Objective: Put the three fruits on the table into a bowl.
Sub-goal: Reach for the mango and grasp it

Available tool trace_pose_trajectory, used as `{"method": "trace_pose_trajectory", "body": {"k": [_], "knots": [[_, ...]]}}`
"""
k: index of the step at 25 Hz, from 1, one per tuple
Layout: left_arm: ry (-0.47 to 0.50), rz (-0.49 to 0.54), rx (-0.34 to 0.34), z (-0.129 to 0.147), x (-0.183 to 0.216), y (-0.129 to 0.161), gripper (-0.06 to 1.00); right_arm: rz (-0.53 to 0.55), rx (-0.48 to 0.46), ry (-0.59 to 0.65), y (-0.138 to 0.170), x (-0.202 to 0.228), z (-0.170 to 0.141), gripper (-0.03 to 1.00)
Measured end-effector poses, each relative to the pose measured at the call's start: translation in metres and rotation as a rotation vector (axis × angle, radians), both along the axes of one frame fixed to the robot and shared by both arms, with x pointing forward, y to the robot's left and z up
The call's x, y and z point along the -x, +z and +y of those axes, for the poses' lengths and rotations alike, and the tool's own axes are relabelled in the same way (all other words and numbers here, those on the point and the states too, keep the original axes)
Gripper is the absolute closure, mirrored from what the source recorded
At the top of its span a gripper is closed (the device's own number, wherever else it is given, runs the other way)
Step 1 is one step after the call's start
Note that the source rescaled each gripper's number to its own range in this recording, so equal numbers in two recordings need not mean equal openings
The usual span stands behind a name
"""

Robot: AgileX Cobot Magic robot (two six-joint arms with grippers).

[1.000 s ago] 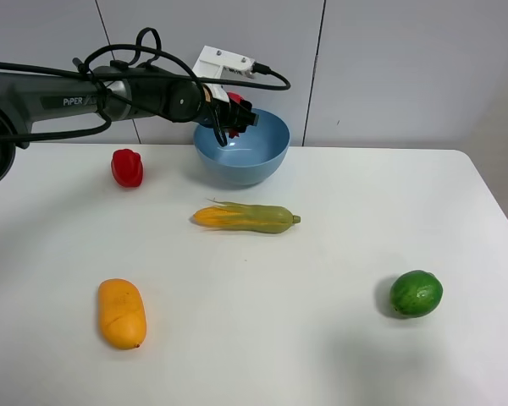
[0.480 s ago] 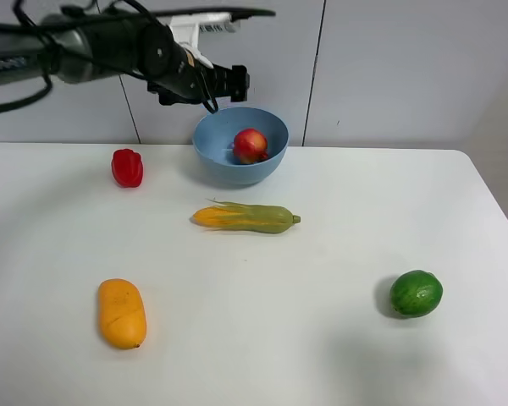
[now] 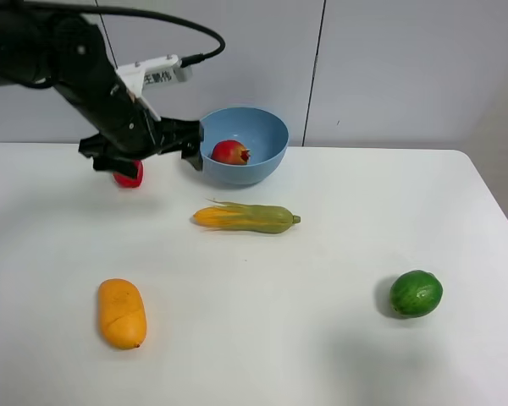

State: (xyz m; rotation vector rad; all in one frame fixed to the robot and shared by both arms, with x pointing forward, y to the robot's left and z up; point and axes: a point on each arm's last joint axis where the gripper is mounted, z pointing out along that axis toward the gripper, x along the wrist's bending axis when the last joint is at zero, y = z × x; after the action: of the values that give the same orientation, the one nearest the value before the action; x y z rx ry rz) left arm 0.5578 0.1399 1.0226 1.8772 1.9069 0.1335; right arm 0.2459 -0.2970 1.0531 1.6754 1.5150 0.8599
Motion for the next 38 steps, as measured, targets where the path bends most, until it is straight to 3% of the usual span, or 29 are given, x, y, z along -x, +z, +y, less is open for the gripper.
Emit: {"method": "trace_pose_trajectory", "body": {"k": [7, 13, 21, 28, 38], "knots": [[0.109, 0.16, -0.017, 0.037, 0.066, -0.034, -0.03, 0.0, 0.0, 0.0, 0.0, 0.0, 0.0, -0.03], [0.224, 0.235, -0.052, 0.061, 0.09, -0.053, -0.03, 0.0, 0.0, 0.0, 0.0, 0.0, 0.0, -0.03], [0.256, 0.319, -0.06, 0.065, 0.106, -0.069, -0.03, 0.0, 0.0, 0.0, 0.0, 0.0, 0.0, -0.03], [0.267, 0.311, -0.044, 0.063, 0.103, -0.072, -0.03, 0.0, 0.0, 0.0, 0.0, 0.0, 0.0, -0.03], [0.247, 0.377, -0.083, 0.055, 0.098, -0.1, -0.03, 0.0, 0.0, 0.0, 0.0, 0.0, 0.0, -0.03]]}}
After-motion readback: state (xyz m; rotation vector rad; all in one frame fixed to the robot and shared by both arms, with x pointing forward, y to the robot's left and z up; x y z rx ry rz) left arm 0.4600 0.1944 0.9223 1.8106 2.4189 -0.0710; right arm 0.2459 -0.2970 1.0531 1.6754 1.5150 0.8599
